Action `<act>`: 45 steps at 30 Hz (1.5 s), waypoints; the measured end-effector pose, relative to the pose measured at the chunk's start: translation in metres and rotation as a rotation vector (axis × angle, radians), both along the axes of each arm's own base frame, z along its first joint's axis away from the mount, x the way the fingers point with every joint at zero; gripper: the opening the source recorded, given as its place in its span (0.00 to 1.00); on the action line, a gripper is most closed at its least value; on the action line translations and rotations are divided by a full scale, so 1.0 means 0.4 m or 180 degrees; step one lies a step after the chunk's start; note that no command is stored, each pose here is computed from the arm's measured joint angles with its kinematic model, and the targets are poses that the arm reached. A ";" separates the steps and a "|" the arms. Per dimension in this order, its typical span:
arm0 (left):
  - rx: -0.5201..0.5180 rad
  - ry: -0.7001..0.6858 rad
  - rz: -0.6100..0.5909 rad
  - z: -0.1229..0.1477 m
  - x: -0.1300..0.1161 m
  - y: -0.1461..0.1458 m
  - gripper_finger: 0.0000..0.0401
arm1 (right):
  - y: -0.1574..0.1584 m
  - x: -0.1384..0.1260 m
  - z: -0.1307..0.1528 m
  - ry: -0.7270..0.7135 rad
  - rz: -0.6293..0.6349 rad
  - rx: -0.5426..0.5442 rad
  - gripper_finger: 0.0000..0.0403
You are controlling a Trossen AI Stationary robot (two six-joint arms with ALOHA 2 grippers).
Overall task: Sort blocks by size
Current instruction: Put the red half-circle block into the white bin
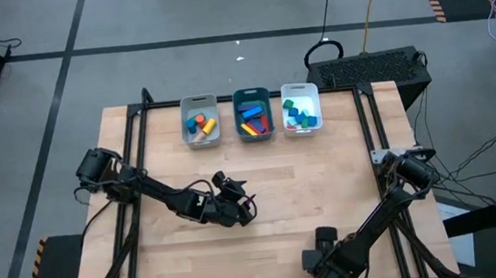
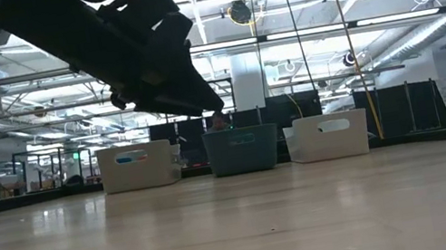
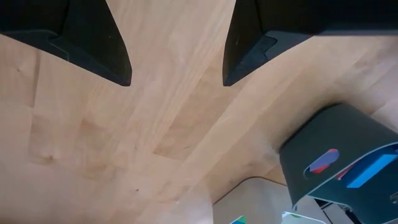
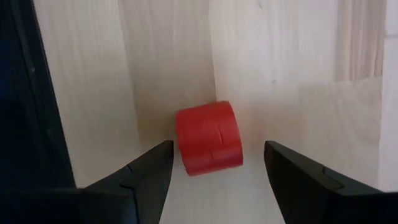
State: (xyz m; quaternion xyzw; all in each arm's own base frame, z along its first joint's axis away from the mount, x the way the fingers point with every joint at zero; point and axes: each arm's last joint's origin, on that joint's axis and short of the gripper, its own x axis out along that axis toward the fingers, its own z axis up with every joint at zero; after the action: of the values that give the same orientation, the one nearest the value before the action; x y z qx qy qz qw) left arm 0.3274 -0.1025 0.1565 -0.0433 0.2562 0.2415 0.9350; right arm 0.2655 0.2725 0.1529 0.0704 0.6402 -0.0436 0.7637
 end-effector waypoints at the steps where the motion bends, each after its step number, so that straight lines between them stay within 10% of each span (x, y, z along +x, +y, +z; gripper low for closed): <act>1: 0.0000 0.0000 -0.0005 0.000 0.000 -0.001 0.63 | 0.000 0.000 0.000 -0.0016 0.0059 -0.0024 0.58; 45: 0.0008 -0.0003 0.0007 0.000 0.000 -0.001 0.63 | 0.003 0.016 0.005 -0.0406 0.1105 -0.0422 0.02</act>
State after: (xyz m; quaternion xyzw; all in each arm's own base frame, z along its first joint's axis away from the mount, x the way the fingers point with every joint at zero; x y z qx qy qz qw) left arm 0.3274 -0.1027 0.1563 -0.0424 0.2554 0.2428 0.9349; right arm 0.2719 0.2738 0.1547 -0.0888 0.5888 0.0512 0.8018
